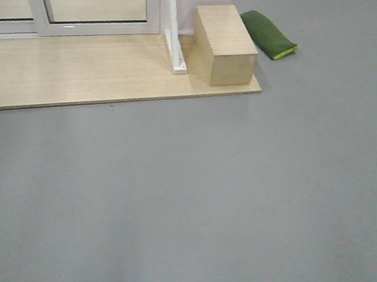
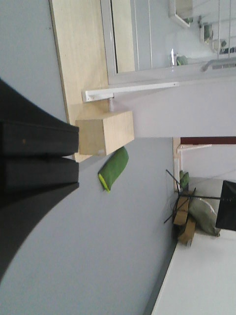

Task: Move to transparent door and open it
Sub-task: 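Drive the base up to the white-framed glass sliding door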

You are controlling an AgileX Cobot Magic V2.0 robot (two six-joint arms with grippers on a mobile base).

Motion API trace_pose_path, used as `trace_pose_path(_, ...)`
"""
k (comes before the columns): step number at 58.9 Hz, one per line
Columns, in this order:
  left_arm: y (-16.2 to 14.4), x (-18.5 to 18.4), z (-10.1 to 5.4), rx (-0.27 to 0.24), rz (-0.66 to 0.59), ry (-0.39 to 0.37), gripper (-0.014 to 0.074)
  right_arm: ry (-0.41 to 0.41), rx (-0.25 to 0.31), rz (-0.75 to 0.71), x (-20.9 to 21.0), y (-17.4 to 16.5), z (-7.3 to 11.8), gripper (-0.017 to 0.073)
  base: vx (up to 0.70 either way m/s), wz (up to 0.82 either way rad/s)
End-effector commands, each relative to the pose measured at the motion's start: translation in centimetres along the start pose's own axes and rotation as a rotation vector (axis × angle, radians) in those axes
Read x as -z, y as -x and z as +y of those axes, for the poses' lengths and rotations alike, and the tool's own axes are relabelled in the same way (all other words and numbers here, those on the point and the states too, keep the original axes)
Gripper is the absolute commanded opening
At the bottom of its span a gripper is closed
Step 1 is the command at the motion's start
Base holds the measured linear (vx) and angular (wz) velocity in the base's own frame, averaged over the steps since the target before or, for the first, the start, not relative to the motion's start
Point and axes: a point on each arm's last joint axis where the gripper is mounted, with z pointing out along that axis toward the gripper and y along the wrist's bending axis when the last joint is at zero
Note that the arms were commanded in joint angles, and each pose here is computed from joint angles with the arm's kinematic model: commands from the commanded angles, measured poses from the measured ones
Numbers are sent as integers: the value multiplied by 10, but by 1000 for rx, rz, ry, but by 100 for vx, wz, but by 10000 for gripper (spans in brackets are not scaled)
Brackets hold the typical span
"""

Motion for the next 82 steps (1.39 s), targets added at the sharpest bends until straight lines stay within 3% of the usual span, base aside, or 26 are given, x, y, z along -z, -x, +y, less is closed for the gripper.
trace_pose_path(1,-3,-1,0,9,-43,-3,-6,-17,3,-82,0,4,-1,-8,56,53)
trace_pose_path(37,-3,-1,0,9,-43,-3,-6,-17,3,-82,0,4,-1,-8,58,39)
trace_pose_path(82,-3,-1,0,9,-43,-3,-6,-17,3,-82,0,4,-1,-8,57,3)
